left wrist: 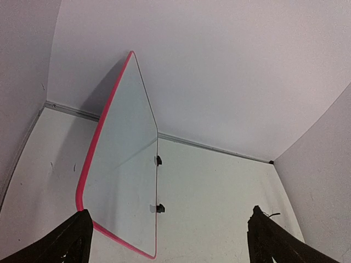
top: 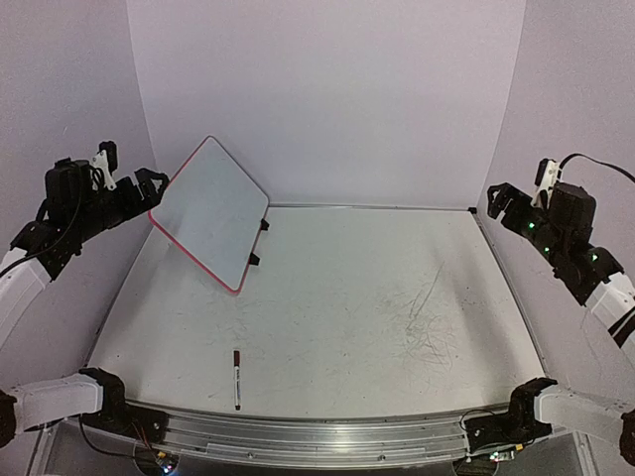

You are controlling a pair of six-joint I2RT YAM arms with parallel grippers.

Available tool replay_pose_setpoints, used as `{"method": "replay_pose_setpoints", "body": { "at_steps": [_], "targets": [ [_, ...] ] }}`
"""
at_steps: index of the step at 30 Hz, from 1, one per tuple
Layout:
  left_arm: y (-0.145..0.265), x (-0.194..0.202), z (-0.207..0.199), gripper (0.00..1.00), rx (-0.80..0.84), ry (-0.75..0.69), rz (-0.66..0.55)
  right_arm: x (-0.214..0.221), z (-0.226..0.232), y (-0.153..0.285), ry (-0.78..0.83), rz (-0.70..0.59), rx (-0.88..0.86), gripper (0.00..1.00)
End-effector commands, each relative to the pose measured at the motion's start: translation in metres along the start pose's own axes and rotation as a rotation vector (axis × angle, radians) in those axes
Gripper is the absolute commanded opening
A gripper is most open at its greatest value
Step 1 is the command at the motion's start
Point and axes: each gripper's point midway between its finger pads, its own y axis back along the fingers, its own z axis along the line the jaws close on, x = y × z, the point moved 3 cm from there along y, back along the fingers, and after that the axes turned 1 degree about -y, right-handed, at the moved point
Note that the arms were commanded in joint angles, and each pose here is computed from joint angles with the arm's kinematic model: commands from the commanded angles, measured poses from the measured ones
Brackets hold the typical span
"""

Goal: Write a sentence on the whiteboard
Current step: Move the whiteboard to the center of the board.

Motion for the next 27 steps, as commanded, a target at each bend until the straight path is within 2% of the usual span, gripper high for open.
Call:
{"method": "replay_pose_setpoints", "body": {
  "at_steps": [1,9,14,19,27],
  "targets": [
    [-0.007,0.008,-0.016,0.99,0.101,0.012,0.093,0.002,0.001,-0.002,-0.014,-0.004,-0.015,0.98],
    [-0.036,0.032,-0.04,0.99,0.231,0.093,0.27,0.028,0.004,-0.021,0.009,0.082,-0.043,0.98],
    [-0.06,0.065,-0.081,1.0,0.21,0.08,0.347,0.045,0.01,-0.03,-0.006,0.129,-0.099,0.98],
    [-0.084,0.113,-0.125,1.0,0.188,-0.013,0.431,0.068,0.031,-0.035,-0.02,0.187,-0.276,0.98],
    [-0.114,0.183,-0.163,0.99,0.012,-0.09,0.447,0.093,0.039,-0.039,-0.039,0.252,-0.344,0.98]
  ]
}}
